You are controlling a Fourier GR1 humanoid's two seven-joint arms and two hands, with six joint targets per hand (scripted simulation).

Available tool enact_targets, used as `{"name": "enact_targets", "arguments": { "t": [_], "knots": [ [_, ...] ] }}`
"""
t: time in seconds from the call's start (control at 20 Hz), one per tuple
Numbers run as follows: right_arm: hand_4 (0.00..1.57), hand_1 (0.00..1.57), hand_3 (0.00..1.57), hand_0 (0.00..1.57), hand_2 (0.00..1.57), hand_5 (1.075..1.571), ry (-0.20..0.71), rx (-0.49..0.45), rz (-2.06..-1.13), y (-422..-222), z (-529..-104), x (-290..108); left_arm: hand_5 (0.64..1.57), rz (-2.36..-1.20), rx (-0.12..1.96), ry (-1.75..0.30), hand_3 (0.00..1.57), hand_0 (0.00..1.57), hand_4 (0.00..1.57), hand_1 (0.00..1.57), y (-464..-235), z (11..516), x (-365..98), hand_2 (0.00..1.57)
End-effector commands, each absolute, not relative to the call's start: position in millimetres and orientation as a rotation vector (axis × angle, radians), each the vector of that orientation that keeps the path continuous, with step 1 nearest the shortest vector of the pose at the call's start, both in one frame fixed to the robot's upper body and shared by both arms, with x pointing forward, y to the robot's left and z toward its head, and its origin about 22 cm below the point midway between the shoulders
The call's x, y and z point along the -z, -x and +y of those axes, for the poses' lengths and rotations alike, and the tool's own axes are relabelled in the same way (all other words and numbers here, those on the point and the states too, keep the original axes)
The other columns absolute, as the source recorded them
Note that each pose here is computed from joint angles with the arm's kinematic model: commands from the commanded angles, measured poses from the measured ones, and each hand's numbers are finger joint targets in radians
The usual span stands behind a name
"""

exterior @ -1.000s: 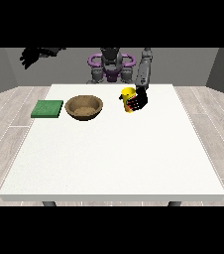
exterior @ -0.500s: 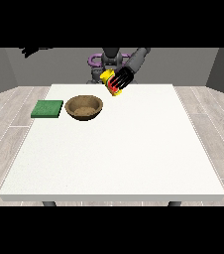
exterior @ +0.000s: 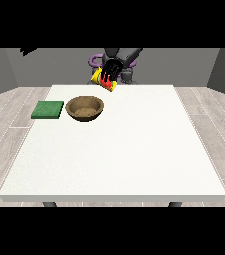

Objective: Pick the cup and pour the ball into the bowl, then pick the bowl and place it on the pad

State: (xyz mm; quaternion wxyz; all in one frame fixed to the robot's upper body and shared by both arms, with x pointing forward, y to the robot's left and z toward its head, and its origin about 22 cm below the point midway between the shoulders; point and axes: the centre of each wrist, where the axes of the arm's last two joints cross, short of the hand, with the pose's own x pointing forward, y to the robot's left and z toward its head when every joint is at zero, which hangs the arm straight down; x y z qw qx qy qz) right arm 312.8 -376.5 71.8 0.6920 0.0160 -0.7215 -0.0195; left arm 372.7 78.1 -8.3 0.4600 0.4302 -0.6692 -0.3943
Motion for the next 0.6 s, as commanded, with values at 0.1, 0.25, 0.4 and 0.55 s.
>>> {"name": "enact_targets", "arguments": {
  "t": [0.1,0.25,0.4,0.55],
  "knots": [
    [0.43,0.0,0.17,0.0,0.0,1.57,0.012,0.104,-1.626,-304,-409,-60,1.571,-1.59,1.2,-1.184,1.5,0.91,1.04,0.91,-365,56,3,1.57],
    [0.44,0.0,0.19,0.0,0.0,1.57,0.019,0.098,-1.561,-295,-402,-43,1.559,-1.532,1.28,-1.237,1.41,0.0,0.93,0.0,-365,51,-2,1.57],
    [0.45,0.0,0.23,0.0,0.0,1.57,-0.005,0.118,-1.605,-294,-402,-42,1.553,-1.543,1.291,-1.311,1.38,0.0,0.82,0.0,-368,49,-8,1.57],
    [0.43,0.0,0.33,0.0,0.0,1.571,0.002,0.107,-1.604,-301,-394,-45,1.545,-1.499,1.319,-1.407,1.41,0.0,0.76,0.0,-374,42,-21,1.57]
  ]
}}
